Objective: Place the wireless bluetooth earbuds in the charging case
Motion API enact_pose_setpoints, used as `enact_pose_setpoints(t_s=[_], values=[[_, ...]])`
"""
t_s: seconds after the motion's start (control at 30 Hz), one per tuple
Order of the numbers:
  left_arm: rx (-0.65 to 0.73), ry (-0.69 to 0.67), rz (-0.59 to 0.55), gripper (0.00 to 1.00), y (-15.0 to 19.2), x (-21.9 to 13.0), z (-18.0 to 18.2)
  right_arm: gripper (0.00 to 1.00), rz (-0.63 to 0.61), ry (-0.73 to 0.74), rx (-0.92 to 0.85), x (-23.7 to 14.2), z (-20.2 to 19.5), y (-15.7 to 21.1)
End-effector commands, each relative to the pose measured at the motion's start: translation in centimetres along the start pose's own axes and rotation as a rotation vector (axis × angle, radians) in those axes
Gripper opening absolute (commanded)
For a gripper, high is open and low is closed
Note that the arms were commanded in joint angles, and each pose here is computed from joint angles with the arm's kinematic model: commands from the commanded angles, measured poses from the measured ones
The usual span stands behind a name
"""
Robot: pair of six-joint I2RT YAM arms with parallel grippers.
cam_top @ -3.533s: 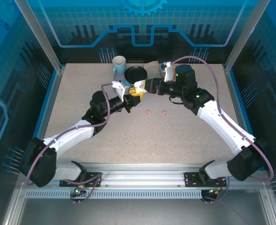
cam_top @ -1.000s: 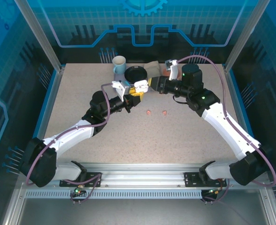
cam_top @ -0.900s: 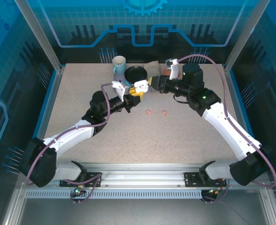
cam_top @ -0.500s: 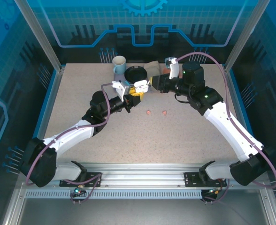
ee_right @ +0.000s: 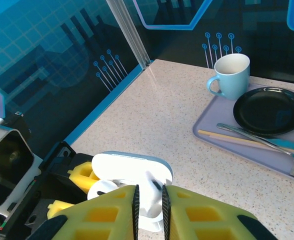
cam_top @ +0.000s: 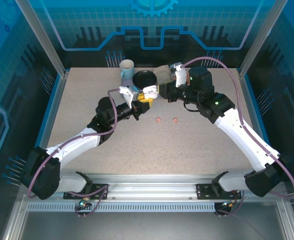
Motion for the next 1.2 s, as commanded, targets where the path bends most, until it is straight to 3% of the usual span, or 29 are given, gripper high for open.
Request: enact_pose_setpoints(t_s=[0.0, 0.23, 0.43, 0.67, 1.17], values=[[0.030, 0.034, -0.059, 0.00, -2.0, 0.3, -0.6, 0.21, 0.001, 0.009, -0.030, 0.0, 0.4, -0.3], [0.030, 0.034, -0.058, 0.00, -1.9, 0.3, -0.6, 0.26, -0.017, 0.015, 0.020, 0.0, 0.2, -0.2], [0.031, 0.033, -0.061, 0.00, -2.0, 0.3, -0.5, 0.53, 0.014, 0.047, 0.146, 0.6, -0.2, -0.6], [0.033, 0.033, -0.056, 0.00, -1.8, 0.4, -0.5, 0.55, 0.065, 0.117, 0.365, 1.6, -0.9, -0.5], [0.045, 0.036, -0.047, 0.00, -1.9, 0.6, -0.4, 0.51, 0.099, 0.142, 0.378, 2.1, 0.0, -0.1]])
Point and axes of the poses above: each hand's point on the last joint's axis, 136 mm out from that joint toward the fingers, its own x axis out along the fingers, its own z axis along the line the jaws close on, y = z × x, the point moved 9 cm from there along -x, back along the fingers, and after that the axes turned 1 degree about -x, right-handed, at the moved point
